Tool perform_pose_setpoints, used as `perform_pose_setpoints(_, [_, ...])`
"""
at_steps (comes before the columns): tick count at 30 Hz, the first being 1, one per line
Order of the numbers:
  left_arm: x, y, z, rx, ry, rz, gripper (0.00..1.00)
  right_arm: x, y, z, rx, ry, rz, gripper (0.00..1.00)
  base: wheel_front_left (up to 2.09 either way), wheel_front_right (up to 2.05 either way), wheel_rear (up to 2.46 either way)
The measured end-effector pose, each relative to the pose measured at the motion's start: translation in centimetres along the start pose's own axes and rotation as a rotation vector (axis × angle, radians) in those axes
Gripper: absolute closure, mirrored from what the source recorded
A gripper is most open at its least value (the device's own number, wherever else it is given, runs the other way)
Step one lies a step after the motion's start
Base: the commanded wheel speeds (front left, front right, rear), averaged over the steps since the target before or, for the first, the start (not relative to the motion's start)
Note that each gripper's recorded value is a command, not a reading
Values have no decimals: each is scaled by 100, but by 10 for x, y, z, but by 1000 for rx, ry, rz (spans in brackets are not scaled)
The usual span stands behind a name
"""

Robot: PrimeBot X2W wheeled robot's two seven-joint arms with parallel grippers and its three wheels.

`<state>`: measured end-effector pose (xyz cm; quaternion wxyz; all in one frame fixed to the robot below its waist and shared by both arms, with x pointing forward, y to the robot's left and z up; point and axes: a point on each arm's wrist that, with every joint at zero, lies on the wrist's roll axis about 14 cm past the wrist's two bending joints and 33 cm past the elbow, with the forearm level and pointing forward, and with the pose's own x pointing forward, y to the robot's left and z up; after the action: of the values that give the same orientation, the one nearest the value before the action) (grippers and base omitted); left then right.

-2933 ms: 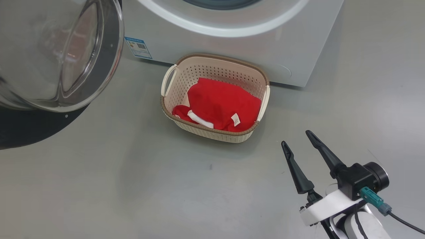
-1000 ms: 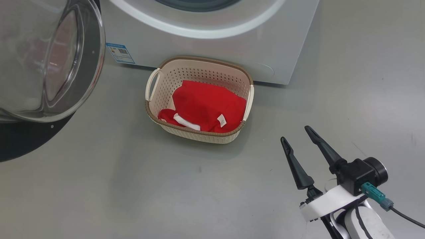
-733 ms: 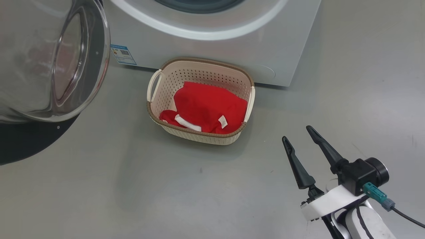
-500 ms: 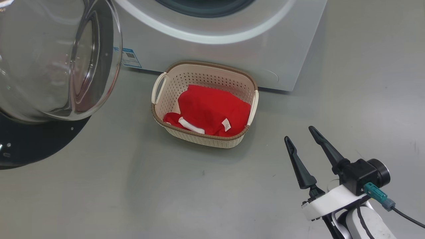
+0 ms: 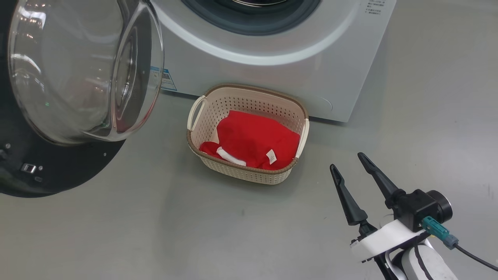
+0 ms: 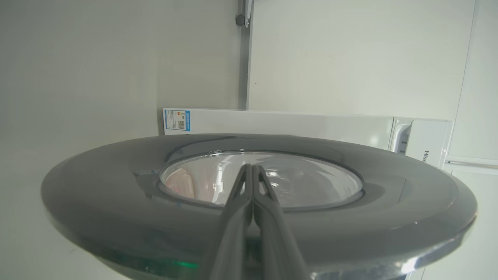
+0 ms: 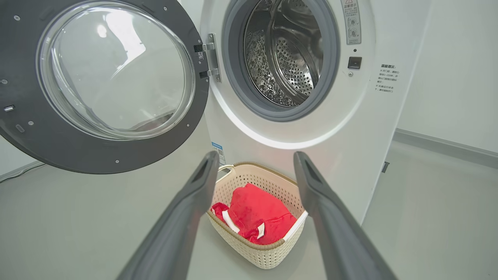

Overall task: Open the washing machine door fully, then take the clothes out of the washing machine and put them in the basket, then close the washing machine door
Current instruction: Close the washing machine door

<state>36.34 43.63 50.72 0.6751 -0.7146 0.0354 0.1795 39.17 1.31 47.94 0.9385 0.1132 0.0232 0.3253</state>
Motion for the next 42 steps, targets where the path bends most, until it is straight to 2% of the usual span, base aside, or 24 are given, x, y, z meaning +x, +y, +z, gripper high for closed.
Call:
perform_pose_setpoints(17, [-5, 12, -51, 3, 169, -38, 100, -5, 11, 4, -4, -9, 16, 0, 0, 0, 0])
perform_pose_setpoints(33, [-7, 9, -125, 52, 374, -99, 100, -8, 13, 5, -1, -13, 12, 0, 0, 0, 0])
perform_pose_setpoints(42, [-14, 9, -135, 86, 380, -121, 100, -9, 15, 7, 2, -16, 11, 0, 0, 0, 0])
